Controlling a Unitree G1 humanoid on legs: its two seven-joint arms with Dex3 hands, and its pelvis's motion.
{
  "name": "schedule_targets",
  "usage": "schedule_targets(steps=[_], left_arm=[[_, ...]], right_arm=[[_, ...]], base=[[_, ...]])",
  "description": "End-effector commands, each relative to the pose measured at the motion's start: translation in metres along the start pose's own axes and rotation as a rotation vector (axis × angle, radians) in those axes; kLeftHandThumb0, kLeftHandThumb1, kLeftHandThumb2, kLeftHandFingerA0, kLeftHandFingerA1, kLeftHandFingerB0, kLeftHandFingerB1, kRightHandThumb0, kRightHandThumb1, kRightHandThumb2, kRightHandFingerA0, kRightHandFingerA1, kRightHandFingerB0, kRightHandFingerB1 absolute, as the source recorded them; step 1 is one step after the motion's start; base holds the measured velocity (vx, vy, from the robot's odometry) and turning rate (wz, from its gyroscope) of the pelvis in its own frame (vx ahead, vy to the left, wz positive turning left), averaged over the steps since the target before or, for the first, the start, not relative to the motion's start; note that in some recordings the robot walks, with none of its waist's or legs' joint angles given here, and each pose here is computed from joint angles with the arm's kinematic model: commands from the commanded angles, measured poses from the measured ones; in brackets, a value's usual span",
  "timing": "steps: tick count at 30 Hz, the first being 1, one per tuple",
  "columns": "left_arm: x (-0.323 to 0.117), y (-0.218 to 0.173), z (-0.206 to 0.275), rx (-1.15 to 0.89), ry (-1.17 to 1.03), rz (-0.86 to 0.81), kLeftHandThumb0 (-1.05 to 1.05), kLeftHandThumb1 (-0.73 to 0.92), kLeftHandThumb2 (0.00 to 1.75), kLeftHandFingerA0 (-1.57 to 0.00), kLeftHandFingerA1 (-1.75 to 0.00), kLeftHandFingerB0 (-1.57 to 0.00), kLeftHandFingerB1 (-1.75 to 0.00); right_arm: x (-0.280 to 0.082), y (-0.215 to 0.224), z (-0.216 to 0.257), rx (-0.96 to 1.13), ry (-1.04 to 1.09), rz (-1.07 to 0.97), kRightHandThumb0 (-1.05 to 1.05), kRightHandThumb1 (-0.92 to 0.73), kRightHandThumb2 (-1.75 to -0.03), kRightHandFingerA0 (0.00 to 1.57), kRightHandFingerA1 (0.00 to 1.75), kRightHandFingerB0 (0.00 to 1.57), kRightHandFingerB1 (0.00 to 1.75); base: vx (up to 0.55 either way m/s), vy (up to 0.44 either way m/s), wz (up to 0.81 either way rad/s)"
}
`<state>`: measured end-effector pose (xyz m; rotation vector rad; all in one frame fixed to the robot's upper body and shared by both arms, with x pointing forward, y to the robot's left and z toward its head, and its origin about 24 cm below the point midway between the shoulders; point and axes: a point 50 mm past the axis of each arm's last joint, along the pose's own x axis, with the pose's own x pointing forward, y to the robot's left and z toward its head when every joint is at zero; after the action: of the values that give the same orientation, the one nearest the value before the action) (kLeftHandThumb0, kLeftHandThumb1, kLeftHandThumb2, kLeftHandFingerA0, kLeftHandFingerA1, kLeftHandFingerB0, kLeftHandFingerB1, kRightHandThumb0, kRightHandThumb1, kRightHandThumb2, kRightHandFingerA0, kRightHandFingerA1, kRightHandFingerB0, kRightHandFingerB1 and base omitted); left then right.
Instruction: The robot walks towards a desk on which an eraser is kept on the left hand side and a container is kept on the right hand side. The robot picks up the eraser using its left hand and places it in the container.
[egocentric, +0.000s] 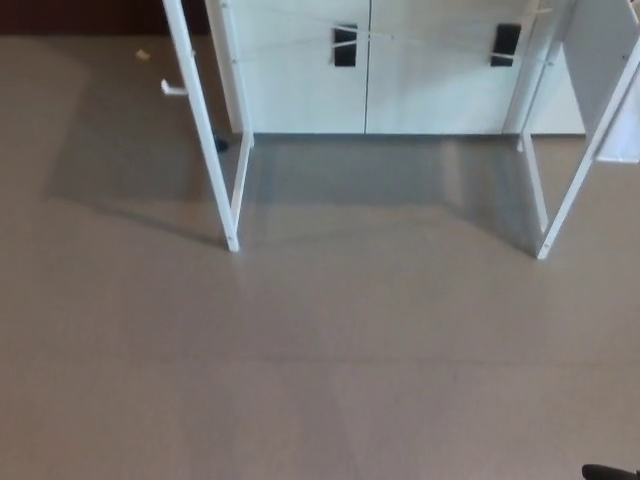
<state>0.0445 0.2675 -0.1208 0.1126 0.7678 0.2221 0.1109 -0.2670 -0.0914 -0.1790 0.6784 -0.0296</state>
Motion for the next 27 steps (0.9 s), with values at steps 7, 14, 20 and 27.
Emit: schedule_targets(steps=[7, 14, 20, 27], left_arm=[[-0.009, 0.006, -0.007, 0.082, -0.049, 0.006, -0.21, 0.47, 0.54, -0.45, -0.44, -0.42, -0.35], [-0.006, -0.004, 0.002, 0.093, -0.092, -0.001, -0.2, 0.48, 0.54, -0.45, -0.43, -0.43, -0.35], [-0.006, -0.009, -0.004, 0.086, -0.074, -0.01, -0.19, 0.48, 0.54, -0.45, -0.43, -0.41, -0.35], [-0.013, -0.003, -0.017, 0.136, -0.035, 0.01, -0.19, 0.47, 0.54, -0.47, -0.43, -0.44, -0.35]], right_arm=[[-0.011, -0.002, -0.01, -0.015, 0.02, 0.007, -0.27, -0.52, -0.56, 0.57, 0.47, 0.47, 0.4], [-0.011, -0.001, -0.01, 0.004, 0.024, 0.006, -0.26, -0.53, -0.56, 0.57, 0.47, 0.47, 0.4], [-0.011, 0.0, -0.011, -0.01, 0.037, 0.013, -0.26, -0.53, -0.56, 0.57, 0.46, 0.47, 0.39], [-0.011, 0.001, -0.014, -0.005, 0.05, 0.025, -0.24, -0.54, -0.56, 0.57, 0.47, 0.46, 0.4]], base=[[0.41, 0.148, -0.21], [0.32, 0.063, 0.06], [0.4, -0.131, 0.19], [0.34, -0.124, 0.08]])
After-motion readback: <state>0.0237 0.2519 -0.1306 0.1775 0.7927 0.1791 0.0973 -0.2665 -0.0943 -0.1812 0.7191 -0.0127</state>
